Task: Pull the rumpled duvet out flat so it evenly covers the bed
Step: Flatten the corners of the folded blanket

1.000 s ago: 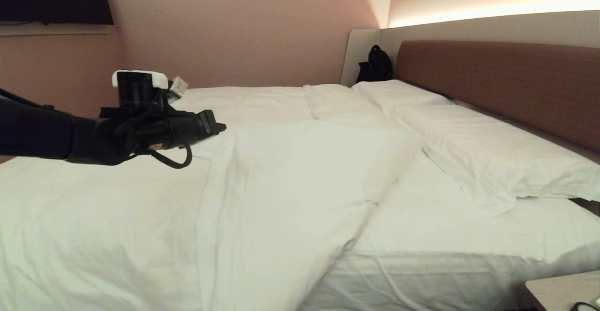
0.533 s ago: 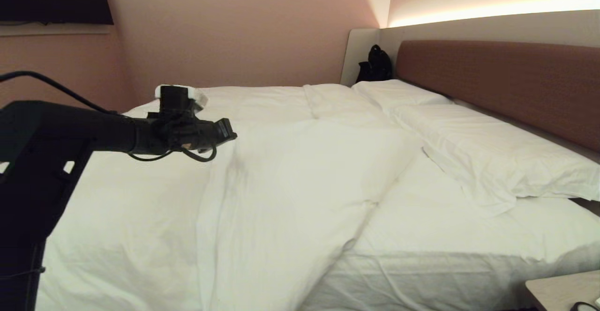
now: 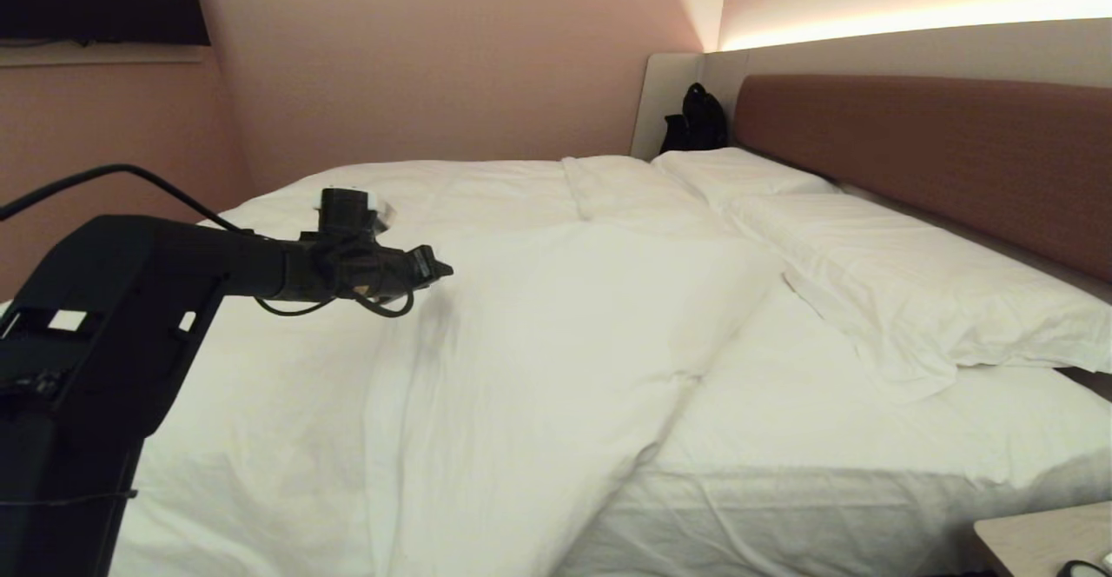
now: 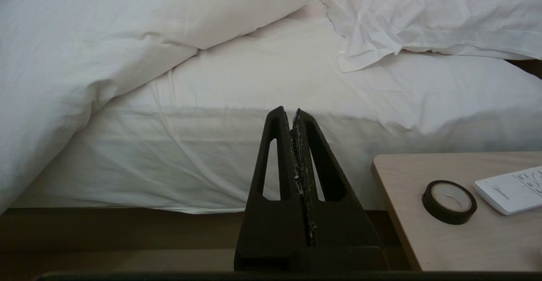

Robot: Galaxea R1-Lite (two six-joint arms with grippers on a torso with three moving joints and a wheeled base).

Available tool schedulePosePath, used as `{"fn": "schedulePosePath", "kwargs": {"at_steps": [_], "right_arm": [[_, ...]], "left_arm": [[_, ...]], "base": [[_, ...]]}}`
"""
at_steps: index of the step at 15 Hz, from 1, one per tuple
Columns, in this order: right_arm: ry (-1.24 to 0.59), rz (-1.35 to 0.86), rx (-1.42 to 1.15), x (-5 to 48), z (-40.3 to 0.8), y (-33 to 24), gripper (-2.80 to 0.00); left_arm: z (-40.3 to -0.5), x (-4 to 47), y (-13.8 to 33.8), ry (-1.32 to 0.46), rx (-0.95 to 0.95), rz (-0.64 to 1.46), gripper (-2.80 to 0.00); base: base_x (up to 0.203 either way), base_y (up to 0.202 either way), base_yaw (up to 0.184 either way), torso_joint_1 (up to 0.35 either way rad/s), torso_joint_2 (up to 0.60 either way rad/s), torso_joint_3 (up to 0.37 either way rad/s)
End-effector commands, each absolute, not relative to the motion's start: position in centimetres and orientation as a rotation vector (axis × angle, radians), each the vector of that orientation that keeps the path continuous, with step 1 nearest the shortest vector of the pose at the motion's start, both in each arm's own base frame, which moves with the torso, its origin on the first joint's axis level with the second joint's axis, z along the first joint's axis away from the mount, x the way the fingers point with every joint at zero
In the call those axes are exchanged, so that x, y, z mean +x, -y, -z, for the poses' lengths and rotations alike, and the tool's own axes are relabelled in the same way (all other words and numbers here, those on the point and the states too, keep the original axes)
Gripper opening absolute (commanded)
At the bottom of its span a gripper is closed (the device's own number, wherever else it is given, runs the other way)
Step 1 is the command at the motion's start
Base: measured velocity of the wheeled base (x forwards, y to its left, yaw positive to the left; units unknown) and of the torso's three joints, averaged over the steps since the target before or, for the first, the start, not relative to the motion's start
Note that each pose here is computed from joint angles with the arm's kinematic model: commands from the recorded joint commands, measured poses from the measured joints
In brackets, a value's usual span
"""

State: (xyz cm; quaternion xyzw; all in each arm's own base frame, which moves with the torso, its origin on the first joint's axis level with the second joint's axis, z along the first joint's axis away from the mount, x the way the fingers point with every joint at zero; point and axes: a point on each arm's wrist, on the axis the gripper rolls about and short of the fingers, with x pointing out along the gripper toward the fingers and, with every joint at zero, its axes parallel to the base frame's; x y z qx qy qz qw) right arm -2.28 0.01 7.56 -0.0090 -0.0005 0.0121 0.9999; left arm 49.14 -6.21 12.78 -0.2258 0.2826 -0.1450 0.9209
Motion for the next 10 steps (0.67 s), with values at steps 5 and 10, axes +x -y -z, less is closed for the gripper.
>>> {"fn": "schedulePosePath", "kwargs": {"at_steps": [5, 10], "right_arm": [[0.0, -0.026, -0.018, -2.3, -7.6, 0.0, -2.8], [0.0, -0.025, -0.018, -2.3, -7.6, 0.0, -2.8]], "left_arm": [[-11.1, 50.7, 2.0, -0.543, -0.397, 0.133, 0.0], [-8.1, 51.4, 0.9, -0.576, -0.298, 0.055, 0.0]], "base": [[0.0, 0.0, 0.0, 0.0, 0.0, 0.0], [0.0, 0.0, 0.0, 0.0, 0.0, 0.0]]}}
